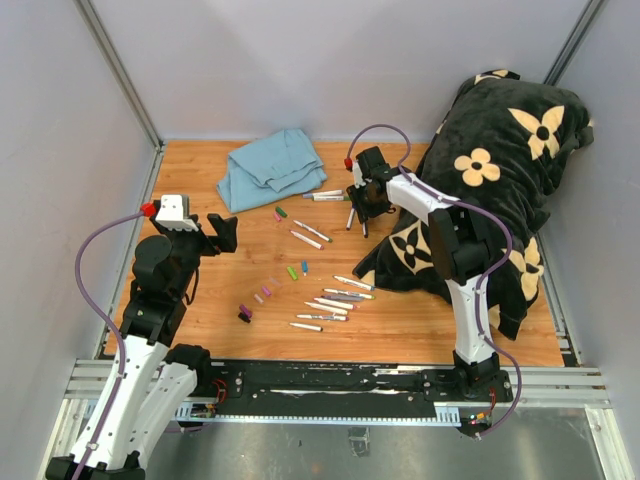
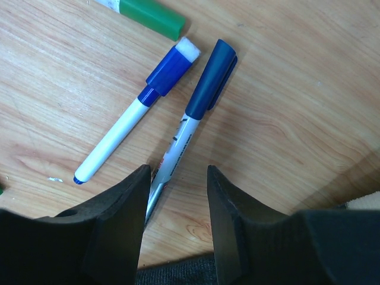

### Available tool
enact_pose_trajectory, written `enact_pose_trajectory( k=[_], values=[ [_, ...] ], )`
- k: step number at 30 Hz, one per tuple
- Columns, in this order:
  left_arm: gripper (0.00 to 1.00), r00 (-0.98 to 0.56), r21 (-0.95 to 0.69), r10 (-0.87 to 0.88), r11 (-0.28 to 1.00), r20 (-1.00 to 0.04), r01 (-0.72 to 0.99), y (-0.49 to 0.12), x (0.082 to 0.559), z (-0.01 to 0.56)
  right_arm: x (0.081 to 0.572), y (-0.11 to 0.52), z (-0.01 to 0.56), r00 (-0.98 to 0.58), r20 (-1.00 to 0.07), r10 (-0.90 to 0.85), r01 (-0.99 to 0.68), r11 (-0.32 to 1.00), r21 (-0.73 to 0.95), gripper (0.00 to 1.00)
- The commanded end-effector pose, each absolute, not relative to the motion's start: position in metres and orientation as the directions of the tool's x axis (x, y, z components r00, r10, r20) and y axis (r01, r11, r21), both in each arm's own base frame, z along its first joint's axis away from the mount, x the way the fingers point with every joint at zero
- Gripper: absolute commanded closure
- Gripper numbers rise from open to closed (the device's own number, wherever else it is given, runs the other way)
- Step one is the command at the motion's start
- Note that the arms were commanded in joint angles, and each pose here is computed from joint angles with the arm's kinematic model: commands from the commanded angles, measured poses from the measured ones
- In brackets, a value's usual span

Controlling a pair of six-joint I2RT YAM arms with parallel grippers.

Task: Open the pen caps
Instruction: Pick up the pen from the center of the board.

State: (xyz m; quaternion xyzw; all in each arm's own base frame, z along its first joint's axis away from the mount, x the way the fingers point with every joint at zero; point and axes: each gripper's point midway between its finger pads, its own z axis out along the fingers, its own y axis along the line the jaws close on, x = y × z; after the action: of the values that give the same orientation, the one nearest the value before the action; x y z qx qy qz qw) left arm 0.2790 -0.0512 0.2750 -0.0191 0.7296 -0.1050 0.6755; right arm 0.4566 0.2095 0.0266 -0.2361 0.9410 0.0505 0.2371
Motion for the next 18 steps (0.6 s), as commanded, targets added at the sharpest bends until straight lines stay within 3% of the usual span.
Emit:
enact_pose_trajectory(
  k=[1, 18],
  values=[
    [0.01, -0.055, -0.165, -0.159, 0.980, -0.986, 0.115, -0.0492, 0.2805, 0.2810, 0.4597, 0.2107, 0.0183, -0.771, -0.457, -0.443, -0.477, 0.878, -0.045, 0.55],
    [0.01, -0.057, -0.164, -0.159, 0.980, -0.986, 0.116, -0.0495, 0.2807, 0.2806, 0.4614, 0.2110, 0.0154, -0.773, -0.450, -0.448, -0.483, 0.875, -0.041, 0.57]
  ],
)
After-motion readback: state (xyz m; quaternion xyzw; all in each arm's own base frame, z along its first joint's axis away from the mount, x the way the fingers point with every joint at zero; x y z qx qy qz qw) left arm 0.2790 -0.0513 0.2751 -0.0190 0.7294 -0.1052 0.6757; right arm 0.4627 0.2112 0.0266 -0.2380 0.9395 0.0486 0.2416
